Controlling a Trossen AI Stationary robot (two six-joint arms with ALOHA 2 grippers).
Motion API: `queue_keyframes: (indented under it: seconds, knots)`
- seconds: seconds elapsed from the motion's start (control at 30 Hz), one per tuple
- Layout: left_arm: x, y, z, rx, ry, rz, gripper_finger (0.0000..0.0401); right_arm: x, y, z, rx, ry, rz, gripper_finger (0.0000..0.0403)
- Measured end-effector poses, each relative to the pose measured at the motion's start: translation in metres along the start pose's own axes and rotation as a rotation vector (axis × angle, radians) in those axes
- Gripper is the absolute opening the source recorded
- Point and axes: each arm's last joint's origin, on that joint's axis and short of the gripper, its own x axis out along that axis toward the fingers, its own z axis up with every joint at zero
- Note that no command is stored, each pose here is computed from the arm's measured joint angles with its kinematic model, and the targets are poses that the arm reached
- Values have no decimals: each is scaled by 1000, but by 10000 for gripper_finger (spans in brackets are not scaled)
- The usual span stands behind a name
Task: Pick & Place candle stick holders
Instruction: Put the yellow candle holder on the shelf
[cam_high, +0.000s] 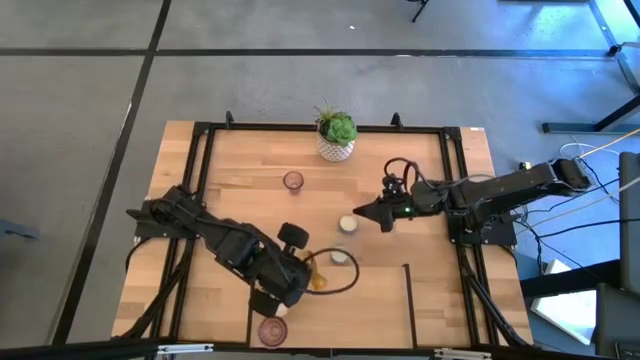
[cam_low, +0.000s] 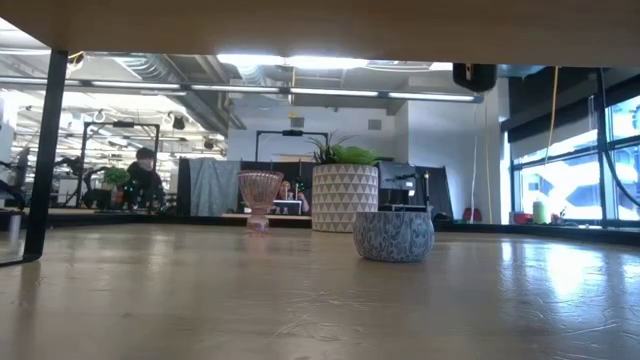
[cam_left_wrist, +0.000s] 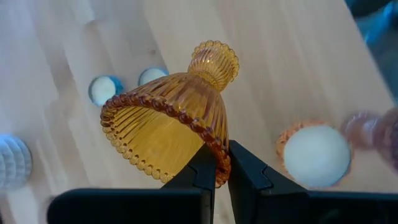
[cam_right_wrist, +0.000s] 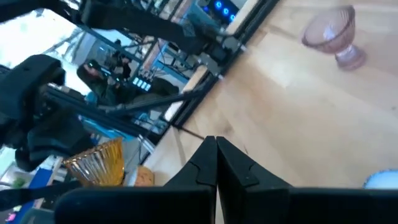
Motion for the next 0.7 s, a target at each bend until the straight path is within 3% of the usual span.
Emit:
queue_keyframes:
  seconds: [0.13,0.27,0.37,0.57,0.7]
  knots:
    - [14,-3,0,42,69,-16,16,7,2,-8,2,28,22,1]
    - [20,-2,3,41,80,-28,16,17,13,-12,-77,181,198,1]
    - [20,-3,6,82,69,-33,16,23,25,-17,-150,246,254,11]
    - [18,-3,5,117,64,-24,16,31,54,-15,-352,218,232,55]
    - [18,-6,5,154,63,-8,16,37,63,-12,-312,242,180,86]
